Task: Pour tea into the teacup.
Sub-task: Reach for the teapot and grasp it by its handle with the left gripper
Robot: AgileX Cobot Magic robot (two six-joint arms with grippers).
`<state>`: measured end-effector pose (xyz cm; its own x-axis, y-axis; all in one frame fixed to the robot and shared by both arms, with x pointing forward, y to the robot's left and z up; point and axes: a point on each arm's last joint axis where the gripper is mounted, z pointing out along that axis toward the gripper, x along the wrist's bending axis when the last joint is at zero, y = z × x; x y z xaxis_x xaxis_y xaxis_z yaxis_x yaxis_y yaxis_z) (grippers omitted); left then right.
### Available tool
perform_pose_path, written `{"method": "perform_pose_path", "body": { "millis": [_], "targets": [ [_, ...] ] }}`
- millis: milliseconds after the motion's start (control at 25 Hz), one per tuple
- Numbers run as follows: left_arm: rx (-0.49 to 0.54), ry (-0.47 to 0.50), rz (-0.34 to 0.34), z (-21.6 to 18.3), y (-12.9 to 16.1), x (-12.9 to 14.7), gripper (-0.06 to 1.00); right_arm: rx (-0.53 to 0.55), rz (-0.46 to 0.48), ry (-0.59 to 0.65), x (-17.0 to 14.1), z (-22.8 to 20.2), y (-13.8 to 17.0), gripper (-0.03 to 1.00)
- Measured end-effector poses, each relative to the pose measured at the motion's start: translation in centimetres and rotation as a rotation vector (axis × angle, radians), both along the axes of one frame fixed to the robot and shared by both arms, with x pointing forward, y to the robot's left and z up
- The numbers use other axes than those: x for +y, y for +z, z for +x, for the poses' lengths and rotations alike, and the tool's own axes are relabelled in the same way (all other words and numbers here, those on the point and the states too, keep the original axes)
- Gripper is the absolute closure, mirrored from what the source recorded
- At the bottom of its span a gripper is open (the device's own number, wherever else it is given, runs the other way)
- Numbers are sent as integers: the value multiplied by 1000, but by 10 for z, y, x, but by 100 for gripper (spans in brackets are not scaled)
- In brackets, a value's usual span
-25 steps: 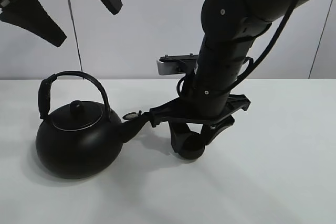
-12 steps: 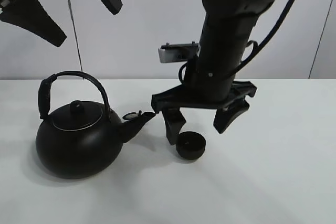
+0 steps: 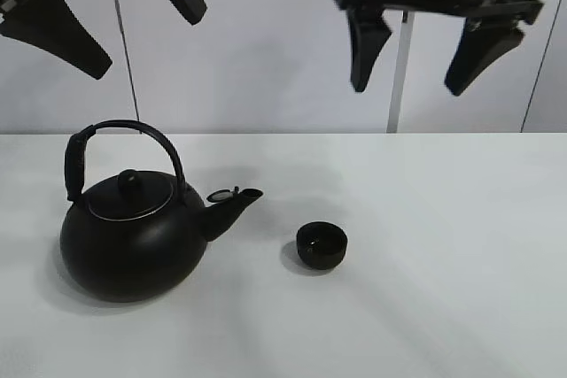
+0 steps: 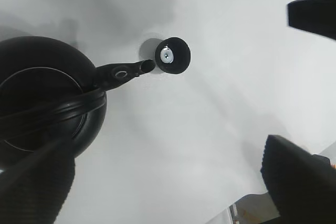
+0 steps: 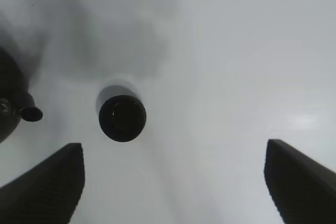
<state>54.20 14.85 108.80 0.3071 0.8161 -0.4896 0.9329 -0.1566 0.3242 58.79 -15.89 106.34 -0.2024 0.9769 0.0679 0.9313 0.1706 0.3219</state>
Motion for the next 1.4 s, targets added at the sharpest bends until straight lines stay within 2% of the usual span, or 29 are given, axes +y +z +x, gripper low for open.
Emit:
{"method": "perform_pose_path", "body": {
  "millis": [160,280,680,1080,1400],
  "targets": [
    [0,0,0,0,0,0,25,40,109,-117,-37,-3,21,33],
    [0,0,0,0,0,0,25,44,157,-144,-48,-6,29,33],
    [0,0,0,0,0,0,25,78,209,-145,-45,-9,32,33],
    [0,0,0,0,0,0,25,76,218,-147,-44,-9,32,33],
    [0,0,0,0,0,0,25,71,272,-164,-40,-8,34,33]
  ]
}}
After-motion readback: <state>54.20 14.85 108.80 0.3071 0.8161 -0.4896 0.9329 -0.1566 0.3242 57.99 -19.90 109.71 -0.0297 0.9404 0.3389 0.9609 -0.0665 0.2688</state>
